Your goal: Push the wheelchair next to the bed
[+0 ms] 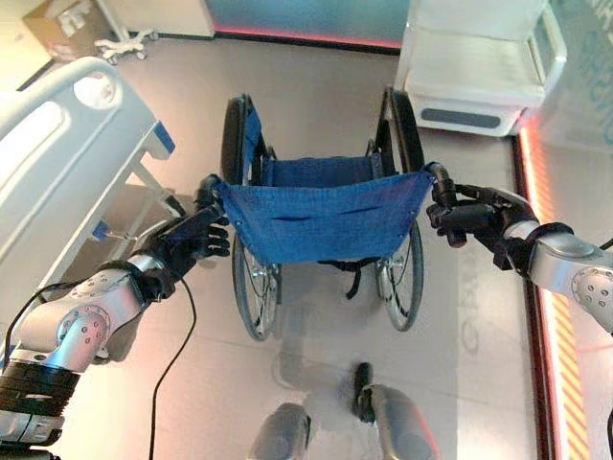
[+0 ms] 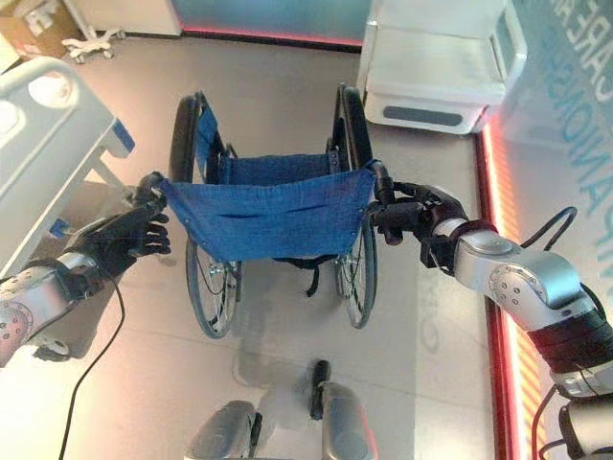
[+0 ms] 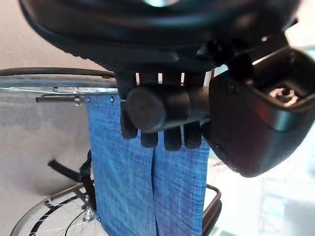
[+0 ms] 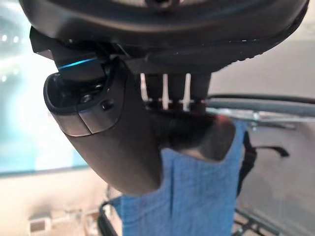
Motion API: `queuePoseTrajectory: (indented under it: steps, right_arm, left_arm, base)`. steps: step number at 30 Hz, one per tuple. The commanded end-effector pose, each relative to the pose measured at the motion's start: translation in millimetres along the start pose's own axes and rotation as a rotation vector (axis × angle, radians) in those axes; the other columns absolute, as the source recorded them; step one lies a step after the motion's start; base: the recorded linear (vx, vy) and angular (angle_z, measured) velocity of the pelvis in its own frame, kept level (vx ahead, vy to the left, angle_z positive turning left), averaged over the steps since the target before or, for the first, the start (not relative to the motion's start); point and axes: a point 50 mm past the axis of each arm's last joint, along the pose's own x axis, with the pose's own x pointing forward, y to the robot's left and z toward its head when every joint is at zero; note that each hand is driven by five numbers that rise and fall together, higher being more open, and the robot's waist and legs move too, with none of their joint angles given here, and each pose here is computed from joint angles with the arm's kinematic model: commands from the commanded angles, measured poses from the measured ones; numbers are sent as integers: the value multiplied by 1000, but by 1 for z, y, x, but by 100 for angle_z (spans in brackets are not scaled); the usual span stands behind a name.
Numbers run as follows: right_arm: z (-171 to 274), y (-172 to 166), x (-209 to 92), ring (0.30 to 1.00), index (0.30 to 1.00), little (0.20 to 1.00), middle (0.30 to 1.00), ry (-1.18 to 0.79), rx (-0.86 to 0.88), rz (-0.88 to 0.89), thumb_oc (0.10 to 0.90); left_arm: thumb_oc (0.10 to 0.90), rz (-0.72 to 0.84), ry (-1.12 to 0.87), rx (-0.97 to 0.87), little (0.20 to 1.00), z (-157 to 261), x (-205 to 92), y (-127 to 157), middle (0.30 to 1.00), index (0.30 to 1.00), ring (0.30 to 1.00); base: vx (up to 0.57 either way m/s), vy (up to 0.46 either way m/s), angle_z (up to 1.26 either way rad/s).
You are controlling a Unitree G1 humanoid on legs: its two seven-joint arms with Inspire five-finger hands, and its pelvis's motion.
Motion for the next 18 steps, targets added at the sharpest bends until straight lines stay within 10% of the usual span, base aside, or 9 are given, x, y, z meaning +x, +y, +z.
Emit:
queuePoseTrajectory:
  steps: [1,18]
  right_arm:
    - [41,22,-7,300,300,300,300,-174,-19,202,400]
    - [9,47,7,300,300,300,300,-185,-6,312,400]
  left_arm:
    - [400,30,-360,21,300,76,-33,7,300,300,300]
    - [400,121,-342,36,300,75,-32,23,300,300,300]
  base:
    - [438,-177,44]
    - [559,60,-24]
